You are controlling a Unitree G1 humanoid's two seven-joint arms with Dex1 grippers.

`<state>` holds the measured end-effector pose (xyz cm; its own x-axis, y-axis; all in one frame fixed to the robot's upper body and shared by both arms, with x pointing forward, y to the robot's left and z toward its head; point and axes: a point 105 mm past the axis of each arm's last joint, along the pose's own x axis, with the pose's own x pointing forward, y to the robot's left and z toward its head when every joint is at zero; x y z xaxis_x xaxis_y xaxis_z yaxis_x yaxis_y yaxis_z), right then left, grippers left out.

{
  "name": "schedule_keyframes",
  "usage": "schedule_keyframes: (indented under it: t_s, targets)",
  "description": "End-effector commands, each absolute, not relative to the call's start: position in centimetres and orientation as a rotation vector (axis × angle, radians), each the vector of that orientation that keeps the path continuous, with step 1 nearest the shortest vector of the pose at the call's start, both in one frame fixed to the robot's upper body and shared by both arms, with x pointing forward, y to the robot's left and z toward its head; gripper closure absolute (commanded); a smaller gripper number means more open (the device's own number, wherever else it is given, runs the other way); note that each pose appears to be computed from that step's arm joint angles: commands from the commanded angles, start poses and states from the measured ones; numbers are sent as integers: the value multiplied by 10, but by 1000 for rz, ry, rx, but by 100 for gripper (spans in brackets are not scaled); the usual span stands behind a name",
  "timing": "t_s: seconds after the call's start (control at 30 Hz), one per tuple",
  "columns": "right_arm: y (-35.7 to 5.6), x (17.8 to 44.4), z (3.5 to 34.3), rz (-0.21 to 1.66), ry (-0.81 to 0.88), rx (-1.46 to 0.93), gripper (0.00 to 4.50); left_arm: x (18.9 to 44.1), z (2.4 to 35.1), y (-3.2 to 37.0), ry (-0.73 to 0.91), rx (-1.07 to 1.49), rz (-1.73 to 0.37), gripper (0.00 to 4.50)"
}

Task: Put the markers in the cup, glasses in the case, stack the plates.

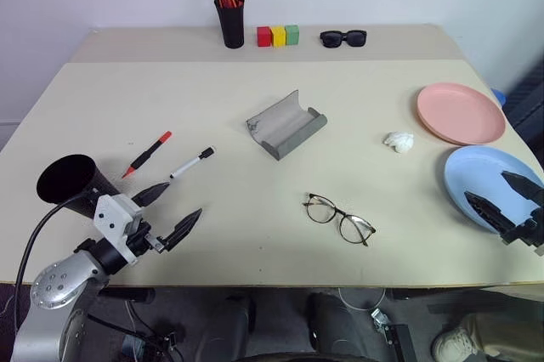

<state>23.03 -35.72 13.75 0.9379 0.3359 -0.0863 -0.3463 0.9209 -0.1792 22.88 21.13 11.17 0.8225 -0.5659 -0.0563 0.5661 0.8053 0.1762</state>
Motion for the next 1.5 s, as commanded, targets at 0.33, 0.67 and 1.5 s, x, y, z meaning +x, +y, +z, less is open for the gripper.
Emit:
schedule_keyframes:
  t_s: [0.33,0.67,1.5]
  targets:
    - [-341,240,145,364,-14,-184,3,223,119,211,-35,223,-582,0]
    - [-353,247,149,352,-29,-213,3,240,115,210,-63,212,-593,0]
    - [-255,283,182,858,-108,-222,3,256,122,206,-4,217,-492,0]
